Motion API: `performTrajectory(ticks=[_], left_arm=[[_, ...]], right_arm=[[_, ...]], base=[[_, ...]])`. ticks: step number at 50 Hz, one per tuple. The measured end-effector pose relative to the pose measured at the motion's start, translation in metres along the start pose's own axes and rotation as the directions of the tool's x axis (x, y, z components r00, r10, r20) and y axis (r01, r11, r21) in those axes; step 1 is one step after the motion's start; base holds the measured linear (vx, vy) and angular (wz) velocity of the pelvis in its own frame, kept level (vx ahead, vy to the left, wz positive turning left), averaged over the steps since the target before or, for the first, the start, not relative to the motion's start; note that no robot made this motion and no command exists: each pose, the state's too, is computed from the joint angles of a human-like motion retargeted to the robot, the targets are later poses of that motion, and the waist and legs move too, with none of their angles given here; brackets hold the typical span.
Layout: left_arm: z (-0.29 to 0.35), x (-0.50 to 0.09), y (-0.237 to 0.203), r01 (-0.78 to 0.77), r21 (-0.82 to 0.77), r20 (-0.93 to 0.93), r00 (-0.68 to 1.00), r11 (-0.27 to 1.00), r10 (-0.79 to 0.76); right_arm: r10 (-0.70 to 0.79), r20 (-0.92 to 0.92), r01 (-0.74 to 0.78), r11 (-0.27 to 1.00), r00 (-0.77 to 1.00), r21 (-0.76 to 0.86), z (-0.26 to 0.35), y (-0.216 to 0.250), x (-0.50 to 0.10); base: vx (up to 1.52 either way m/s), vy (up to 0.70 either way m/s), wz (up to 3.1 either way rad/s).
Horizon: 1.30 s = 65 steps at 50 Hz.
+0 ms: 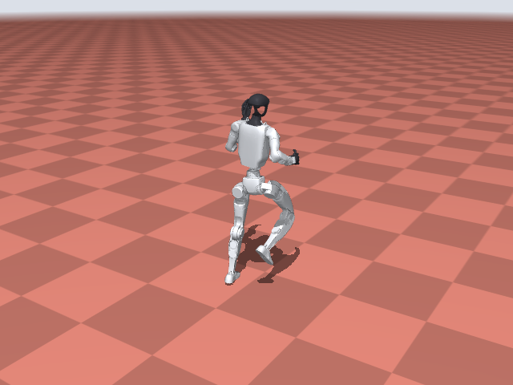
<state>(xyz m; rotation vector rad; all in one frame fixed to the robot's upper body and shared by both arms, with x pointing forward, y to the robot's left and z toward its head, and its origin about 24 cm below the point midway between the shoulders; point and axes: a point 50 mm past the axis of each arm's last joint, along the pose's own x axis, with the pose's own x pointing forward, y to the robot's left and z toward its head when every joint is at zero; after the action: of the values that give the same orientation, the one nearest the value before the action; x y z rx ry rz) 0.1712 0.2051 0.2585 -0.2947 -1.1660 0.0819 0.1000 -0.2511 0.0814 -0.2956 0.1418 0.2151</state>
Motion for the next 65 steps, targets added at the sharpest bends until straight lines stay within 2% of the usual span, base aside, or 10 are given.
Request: performTrajectory(ticks=[5, 13, 23, 30, 35, 42, 48, 53, 59, 65], left_arm=[[-0.016, -0.054, 0.010, 0.076, -0.002, -0.385, 0.920, 0.997, -0.071], [-0.022, -0.175, 0.108, 0.114, 0.505, -0.804, 0.423, 0.856, 0.418], [0.022, -0.196, 0.079, 0.197, 0.222, -0.963, 0.195, 0.955, 0.184], [-0.061, -0.153, 0.046, 0.022, 0.199, -0.812, 0.564, 0.980, 0.152], [-0.070, 0.006, -0.058, 0.095, -0.090, -0.174, 0.979, 0.991, -0.109], [-0.007, 0.009, -0.039, 0.029, -0.126, 0.087, 0.996, 0.992, -0.018], [-0.042, -0.041, -0.011, -0.002, -0.081, -0.300, 0.954, 0.997, -0.022], [-0.051, -0.113, 0.057, -0.133, 0.269, -0.630, 0.724, 0.954, 0.279], [-0.004, -0.151, 0.070, 0.245, 0.244, -0.890, 0.441, 0.938, 0.116], [0.002, -0.183, 0.062, 0.191, 0.149, -0.946, 0.314, 0.970, 0.084]], right_arm=[[0.050, 0.069, -0.044, 0.994, 0.996, -0.097, -0.003, 0.009, 0.044], [-0.395, 0.736, 0.314, 0.914, 0.550, 0.256, 0.160, -0.024, 0.156], [-0.166, 0.897, -0.250, 0.925, 0.410, 0.285, 0.180, 0.037, 0.077], [-0.093, 0.632, -0.033, 0.982, 0.770, 0.185, 0.097, 0.068, 0.114], [-0.280, 0.384, 0.169, 0.940, 0.880, 0.297, 0.040, 0.028, 0.065], [0.005, 0.196, -0.019, 0.997, 0.981, 0.071, 0.035, 0.019, 0.010], [0.011, 0.142, -0.020, 0.998, 0.990, 0.060, -0.001, 0.026, 0.069], [-0.245, 0.606, 0.069, 0.952, 0.757, 0.299, 0.111, 0.021, 0.157], [-0.163, 0.960, -0.188, 0.960, 0.228, 0.208, 0.221, 0.032, 0.078], [-0.077, 0.824, -0.244, 0.936, 0.561, 0.254, 0.150, 0.047, 0.073]], base=[[0.05, -0.20, 0.39], [-0.19, -0.18, -0.58], [0.17, -0.11, 0.03], [0.02, -0.07, -0.79], [-0.07, -0.04, 2.26], [0.35, -0.05, -0.84], [0.08, -0.06, 0.19], [-0.18, -0.04, -1.22], [0.05, -0.03, 0.17], [0.10, 0.20, -0.95]])
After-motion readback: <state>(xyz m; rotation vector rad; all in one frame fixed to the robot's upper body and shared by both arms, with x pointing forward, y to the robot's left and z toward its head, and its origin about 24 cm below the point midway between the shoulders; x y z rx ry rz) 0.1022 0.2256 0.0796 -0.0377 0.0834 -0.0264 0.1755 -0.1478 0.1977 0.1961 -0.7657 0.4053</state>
